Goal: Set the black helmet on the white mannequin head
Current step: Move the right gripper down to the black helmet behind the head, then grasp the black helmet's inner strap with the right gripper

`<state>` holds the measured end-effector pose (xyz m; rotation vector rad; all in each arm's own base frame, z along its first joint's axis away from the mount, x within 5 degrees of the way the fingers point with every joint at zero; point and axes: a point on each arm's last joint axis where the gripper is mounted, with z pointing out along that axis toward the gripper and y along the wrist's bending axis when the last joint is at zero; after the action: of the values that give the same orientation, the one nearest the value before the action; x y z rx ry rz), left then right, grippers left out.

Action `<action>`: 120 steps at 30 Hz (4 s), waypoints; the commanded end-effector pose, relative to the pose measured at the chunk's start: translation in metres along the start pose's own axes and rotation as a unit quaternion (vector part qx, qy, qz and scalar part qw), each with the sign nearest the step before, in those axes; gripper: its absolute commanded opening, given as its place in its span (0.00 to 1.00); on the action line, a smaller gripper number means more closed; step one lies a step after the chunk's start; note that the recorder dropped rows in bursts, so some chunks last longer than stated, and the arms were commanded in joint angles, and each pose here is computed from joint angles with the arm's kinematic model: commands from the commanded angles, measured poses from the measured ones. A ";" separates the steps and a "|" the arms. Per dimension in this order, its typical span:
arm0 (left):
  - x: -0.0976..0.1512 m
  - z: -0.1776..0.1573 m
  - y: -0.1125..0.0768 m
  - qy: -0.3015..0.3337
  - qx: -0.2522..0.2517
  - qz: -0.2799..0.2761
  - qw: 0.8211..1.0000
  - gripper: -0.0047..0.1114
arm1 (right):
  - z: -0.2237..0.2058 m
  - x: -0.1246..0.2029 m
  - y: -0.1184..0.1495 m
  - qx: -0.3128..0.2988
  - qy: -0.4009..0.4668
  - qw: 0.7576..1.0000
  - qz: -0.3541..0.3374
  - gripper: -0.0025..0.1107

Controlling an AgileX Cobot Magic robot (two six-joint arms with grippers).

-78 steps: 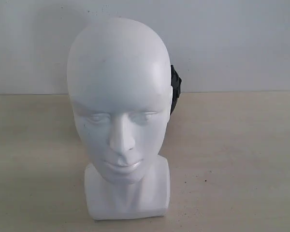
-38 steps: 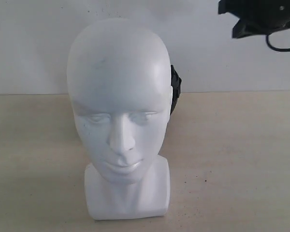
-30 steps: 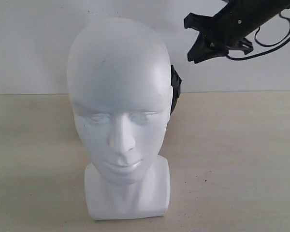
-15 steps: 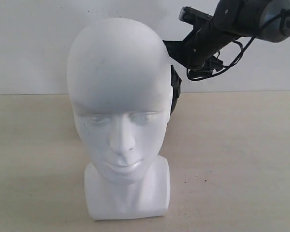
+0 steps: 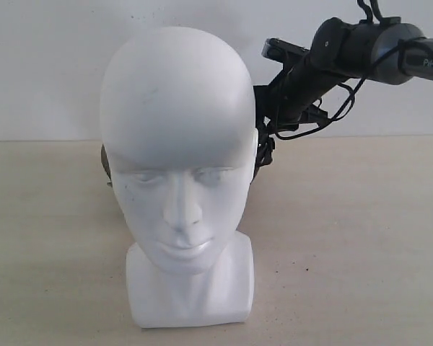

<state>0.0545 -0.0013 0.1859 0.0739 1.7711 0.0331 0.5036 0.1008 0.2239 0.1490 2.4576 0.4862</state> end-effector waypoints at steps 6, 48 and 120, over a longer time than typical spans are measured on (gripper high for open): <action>-0.002 0.000 -0.001 -0.003 0.006 -0.004 1.000 0.08 | -0.066 -0.044 -0.029 0.014 -0.083 0.996 0.028 0.02; -0.002 0.000 -0.001 -0.003 0.006 -0.004 1.000 0.08 | -0.181 0.016 -0.109 -0.102 0.085 0.836 -0.532 0.02; -0.002 0.000 -0.001 -0.003 0.006 -0.004 1.000 0.08 | -0.207 0.240 0.038 0.162 0.150 0.930 -0.293 0.64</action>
<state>0.0545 -0.0013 0.1859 0.0739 1.7711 0.0331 0.1843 0.1211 0.2653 -0.5768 2.7122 -0.2195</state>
